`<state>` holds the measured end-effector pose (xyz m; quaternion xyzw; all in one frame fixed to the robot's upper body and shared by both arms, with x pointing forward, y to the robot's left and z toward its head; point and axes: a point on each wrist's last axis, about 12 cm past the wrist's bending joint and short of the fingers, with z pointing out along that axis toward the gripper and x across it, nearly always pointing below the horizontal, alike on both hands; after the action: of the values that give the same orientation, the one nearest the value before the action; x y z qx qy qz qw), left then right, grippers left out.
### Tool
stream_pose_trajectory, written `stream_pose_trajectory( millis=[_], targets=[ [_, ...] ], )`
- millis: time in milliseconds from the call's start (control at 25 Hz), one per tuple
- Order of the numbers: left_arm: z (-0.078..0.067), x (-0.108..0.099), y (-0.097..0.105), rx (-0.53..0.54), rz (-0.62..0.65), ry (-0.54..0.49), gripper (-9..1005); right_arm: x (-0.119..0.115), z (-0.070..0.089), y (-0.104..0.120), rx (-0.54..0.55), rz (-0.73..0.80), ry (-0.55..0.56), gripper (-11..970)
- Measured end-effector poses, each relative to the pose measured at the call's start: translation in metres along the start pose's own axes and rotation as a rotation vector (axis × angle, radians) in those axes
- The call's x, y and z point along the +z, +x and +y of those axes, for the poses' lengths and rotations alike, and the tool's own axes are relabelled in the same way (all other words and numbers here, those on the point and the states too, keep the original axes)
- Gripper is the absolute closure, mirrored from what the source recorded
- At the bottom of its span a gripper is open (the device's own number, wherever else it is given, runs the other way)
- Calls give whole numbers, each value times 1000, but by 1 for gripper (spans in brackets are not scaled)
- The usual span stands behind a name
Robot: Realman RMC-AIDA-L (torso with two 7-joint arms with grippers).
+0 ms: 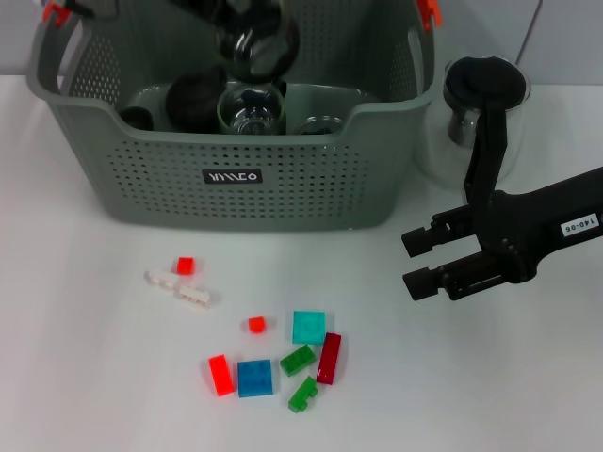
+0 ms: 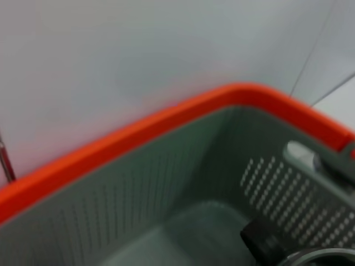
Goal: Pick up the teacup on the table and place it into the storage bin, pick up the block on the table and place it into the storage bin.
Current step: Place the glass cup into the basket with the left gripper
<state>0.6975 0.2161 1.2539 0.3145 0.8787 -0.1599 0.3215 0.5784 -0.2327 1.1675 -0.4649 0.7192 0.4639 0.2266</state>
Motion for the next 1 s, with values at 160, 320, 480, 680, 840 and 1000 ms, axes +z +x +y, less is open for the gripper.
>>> stream_pose_trajectory(
  millis=[160,320,480,680,840,1000],
  targets=[
    [-7,11,5,20,25,-8,954,0,0,0,1,0,2,199],
    [-14,21,8,33,39,-18,954,1,0,0,-3,3,0,200],
    [-21,28,9,44,44,-11,953,2,0,1,-6,5,-1,200],
    [-29,37,8,72,46,-22,953,3,0,1,-15,6,-3,200],
    [-31,43,9,71,41,-25,953,3,0,2,-13,5,-3,200],
    [-33,46,9,78,45,-28,953,3,0,3,-10,5,-3,200]
  ],
)
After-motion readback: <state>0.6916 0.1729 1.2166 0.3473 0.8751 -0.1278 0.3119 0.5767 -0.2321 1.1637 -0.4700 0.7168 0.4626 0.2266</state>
